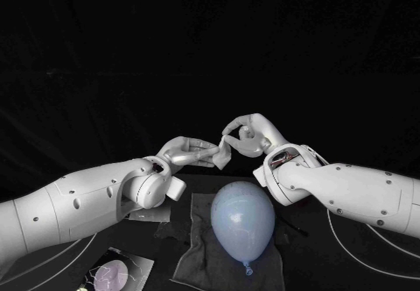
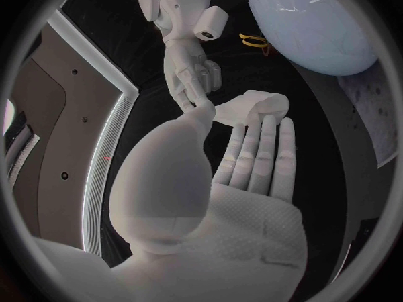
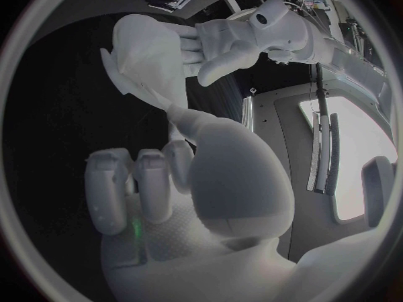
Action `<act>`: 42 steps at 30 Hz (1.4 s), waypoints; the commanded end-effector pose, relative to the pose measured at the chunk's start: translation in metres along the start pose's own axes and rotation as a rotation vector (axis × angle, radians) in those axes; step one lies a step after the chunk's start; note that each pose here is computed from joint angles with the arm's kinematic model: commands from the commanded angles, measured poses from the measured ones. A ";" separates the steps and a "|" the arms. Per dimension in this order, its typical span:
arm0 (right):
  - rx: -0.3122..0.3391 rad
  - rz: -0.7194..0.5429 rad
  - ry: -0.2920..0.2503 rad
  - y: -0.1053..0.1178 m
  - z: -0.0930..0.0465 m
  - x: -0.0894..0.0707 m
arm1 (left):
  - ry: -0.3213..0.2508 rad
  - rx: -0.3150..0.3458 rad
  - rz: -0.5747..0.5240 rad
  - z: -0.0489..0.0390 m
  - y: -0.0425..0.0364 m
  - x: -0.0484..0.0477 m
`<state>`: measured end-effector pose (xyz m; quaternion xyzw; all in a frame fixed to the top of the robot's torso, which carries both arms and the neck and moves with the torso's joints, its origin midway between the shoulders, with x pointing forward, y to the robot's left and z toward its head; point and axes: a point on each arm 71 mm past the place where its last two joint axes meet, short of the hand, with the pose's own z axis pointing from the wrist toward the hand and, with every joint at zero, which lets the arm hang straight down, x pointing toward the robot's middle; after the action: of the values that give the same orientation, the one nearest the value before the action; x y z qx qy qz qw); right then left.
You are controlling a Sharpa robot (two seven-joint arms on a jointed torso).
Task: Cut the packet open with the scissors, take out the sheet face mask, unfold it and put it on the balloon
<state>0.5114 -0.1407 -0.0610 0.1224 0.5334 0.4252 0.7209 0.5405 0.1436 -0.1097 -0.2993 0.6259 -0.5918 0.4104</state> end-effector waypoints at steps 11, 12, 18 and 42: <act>-0.039 0.001 0.004 0.007 -0.002 0.002 | 0.044 0.001 0.030 0.0036 -0.0006 0.0092; -0.039 0.001 0.004 0.007 -0.002 0.002 | 0.045 0.001 0.030 0.0038 -0.0006 0.0095; -0.037 0.001 0.007 0.007 -0.002 0.002 | 0.048 0.005 0.028 0.0043 -0.0008 0.0102; -0.003 -0.032 0.012 -0.002 0.002 -0.001 | 0.000 0.022 -0.090 -0.0014 0.0004 -0.0025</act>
<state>0.5139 -0.1435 -0.0616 0.1204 0.5359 0.4175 0.7239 0.5412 0.1480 -0.1114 -0.3171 0.6140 -0.6040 0.3970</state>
